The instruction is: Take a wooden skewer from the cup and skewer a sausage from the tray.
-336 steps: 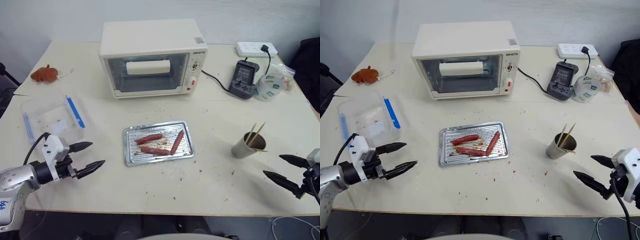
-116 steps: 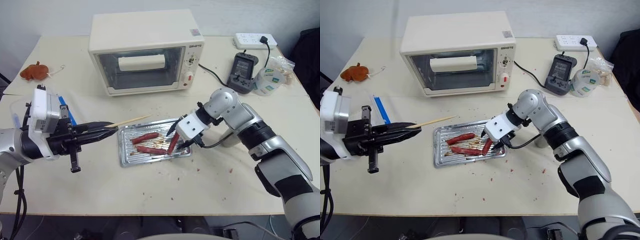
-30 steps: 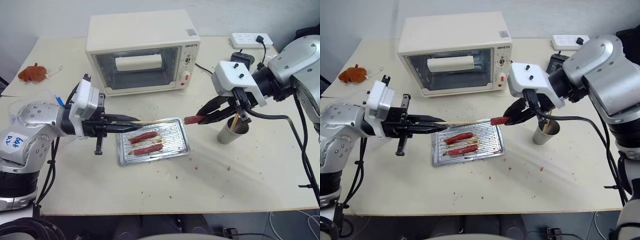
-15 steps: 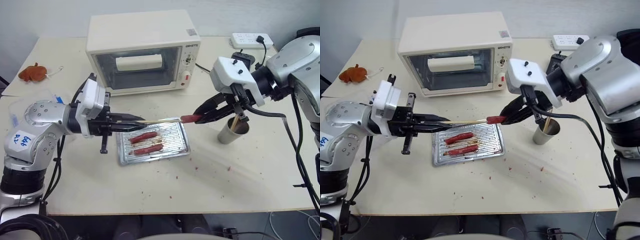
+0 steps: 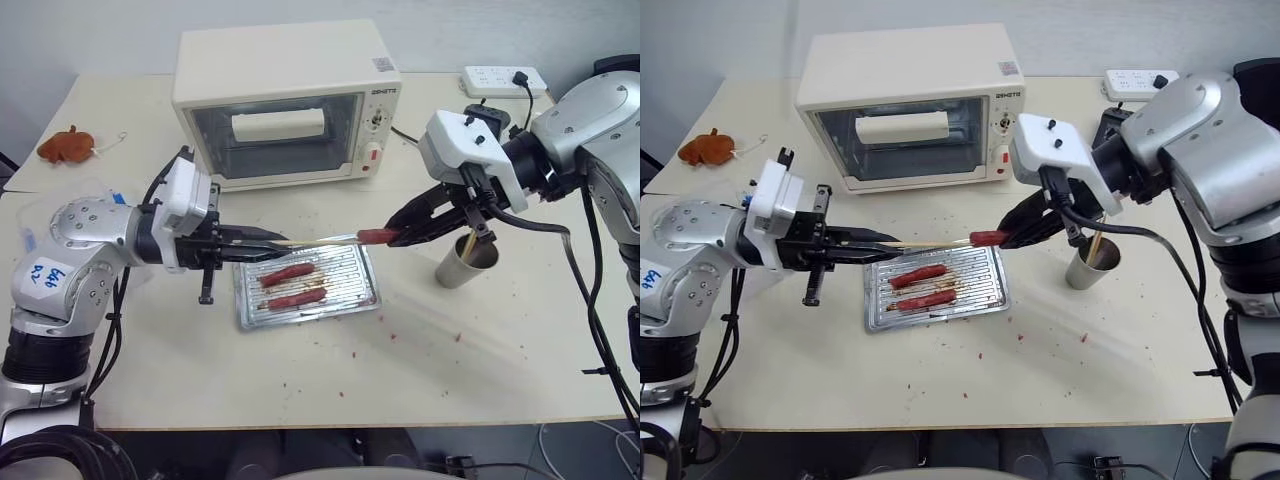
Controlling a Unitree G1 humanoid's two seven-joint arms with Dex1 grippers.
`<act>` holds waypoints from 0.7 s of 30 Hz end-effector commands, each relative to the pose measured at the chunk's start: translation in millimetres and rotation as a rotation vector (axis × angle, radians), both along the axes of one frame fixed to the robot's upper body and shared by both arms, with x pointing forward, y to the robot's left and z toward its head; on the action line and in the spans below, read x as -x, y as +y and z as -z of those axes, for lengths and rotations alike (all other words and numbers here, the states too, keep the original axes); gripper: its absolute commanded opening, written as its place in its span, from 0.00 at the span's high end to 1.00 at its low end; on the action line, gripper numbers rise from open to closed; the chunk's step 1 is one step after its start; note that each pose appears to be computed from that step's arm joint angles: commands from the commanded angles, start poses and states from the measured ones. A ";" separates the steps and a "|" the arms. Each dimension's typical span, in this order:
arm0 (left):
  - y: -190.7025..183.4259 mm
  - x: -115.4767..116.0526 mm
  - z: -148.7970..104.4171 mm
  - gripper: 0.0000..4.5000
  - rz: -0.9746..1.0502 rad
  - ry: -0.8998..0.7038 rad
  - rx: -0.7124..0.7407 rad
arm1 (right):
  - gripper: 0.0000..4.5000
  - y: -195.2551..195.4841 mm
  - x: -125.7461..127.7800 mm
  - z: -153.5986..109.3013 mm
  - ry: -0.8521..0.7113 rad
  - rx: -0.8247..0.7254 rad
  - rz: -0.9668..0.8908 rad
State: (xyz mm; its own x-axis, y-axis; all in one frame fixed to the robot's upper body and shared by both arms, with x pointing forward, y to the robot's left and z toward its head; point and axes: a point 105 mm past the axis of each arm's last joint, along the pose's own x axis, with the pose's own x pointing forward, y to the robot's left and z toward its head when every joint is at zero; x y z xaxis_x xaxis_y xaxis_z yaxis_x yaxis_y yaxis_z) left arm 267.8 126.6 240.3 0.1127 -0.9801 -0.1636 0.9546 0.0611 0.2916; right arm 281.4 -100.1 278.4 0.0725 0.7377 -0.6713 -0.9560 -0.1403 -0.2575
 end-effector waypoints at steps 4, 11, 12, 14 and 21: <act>9.8 -2.0 -14.1 1.00 -0.037 -0.053 0.007 | 0.85 -4.5 4.6 -13.3 -0.060 -0.011 -0.011; 11.7 -2.0 -11.1 1.00 -0.038 -0.050 -0.003 | 0.99 -6.7 4.7 -12.0 -0.056 -0.004 -0.007; 10.6 -1.8 -10.4 1.00 -0.035 -0.046 -0.001 | 0.99 -6.9 4.0 -12.2 -0.058 -0.005 -0.004; 6.8 -0.4 -8.9 1.00 -0.020 -0.039 0.003 | 0.99 -7.0 3.1 -12.4 -0.060 -0.006 0.000; -0.7 1.6 -6.1 1.00 0.017 -0.034 0.002 | 0.99 -5.4 2.5 -14.0 -0.063 -0.009 0.000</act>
